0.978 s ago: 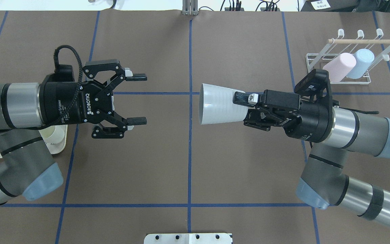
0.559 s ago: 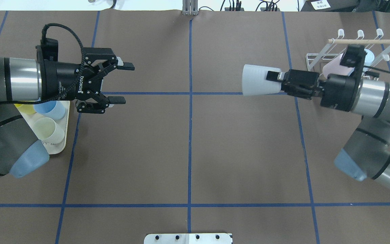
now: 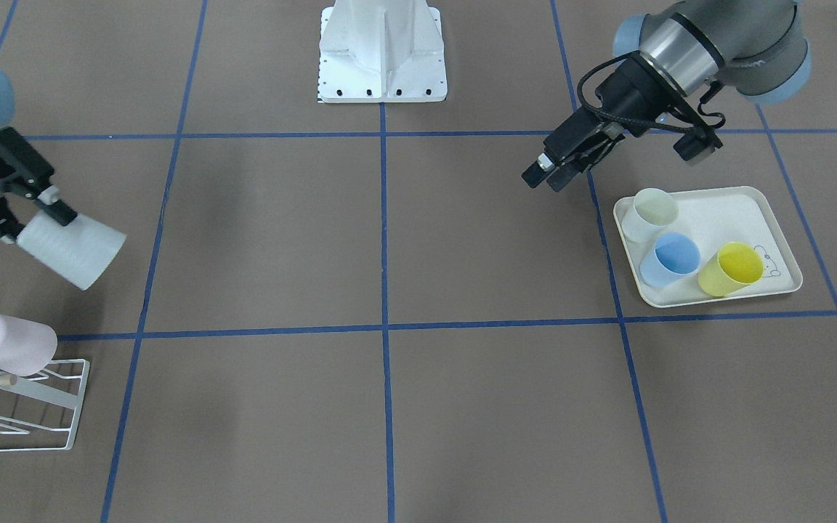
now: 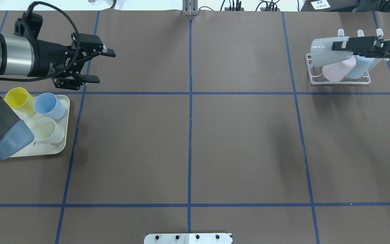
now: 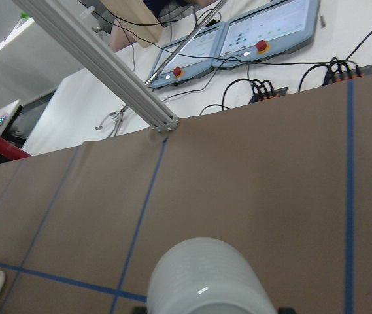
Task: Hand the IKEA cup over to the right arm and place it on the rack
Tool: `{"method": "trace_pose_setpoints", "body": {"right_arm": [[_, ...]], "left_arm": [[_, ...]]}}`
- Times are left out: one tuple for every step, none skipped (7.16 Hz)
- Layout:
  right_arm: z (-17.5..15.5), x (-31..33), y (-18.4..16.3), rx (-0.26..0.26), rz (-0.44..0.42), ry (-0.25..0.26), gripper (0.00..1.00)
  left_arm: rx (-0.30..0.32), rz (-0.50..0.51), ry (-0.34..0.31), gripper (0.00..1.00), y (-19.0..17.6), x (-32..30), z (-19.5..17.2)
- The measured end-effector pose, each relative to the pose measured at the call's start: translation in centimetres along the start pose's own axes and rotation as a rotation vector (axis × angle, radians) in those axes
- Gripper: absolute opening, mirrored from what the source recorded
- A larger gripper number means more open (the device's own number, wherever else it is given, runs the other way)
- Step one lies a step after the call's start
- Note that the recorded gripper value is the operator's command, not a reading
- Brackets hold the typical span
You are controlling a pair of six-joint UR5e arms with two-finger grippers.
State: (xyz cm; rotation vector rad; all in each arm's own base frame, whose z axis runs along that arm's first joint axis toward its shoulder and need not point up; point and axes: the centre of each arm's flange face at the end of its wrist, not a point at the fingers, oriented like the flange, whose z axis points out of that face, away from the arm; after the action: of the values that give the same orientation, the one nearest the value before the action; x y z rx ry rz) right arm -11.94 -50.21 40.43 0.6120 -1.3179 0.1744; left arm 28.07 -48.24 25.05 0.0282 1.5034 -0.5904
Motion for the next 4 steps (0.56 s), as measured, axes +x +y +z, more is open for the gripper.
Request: {"method": "trace_pose_setpoints", "body": {"right_arm": [[-2.6, 2.7, -1.6, -0.019, -0.055, 0.081, 0.30], [-4.6, 5.1, -2.6, -0.043, -0.096, 0.144, 0.30], [-6.1, 7.3, -3.3, -0.071, -0.137, 0.211, 0.30], [-7.5, 9.3, -4.1, -0.109, -0.167, 0.283, 0.30]], "left_arm": [[0.037, 0.046, -0.053, 1.00, -1.6, -0.2, -0.4], [0.069, 0.086, -0.101, 1.00, -3.0, -0.5, -0.9], [0.097, 0.126, -0.147, 1.00, -4.4, -1.0, -1.4], [0.122, 0.172, -0.195, 1.00, -5.7, -1.6, -2.1]]}}
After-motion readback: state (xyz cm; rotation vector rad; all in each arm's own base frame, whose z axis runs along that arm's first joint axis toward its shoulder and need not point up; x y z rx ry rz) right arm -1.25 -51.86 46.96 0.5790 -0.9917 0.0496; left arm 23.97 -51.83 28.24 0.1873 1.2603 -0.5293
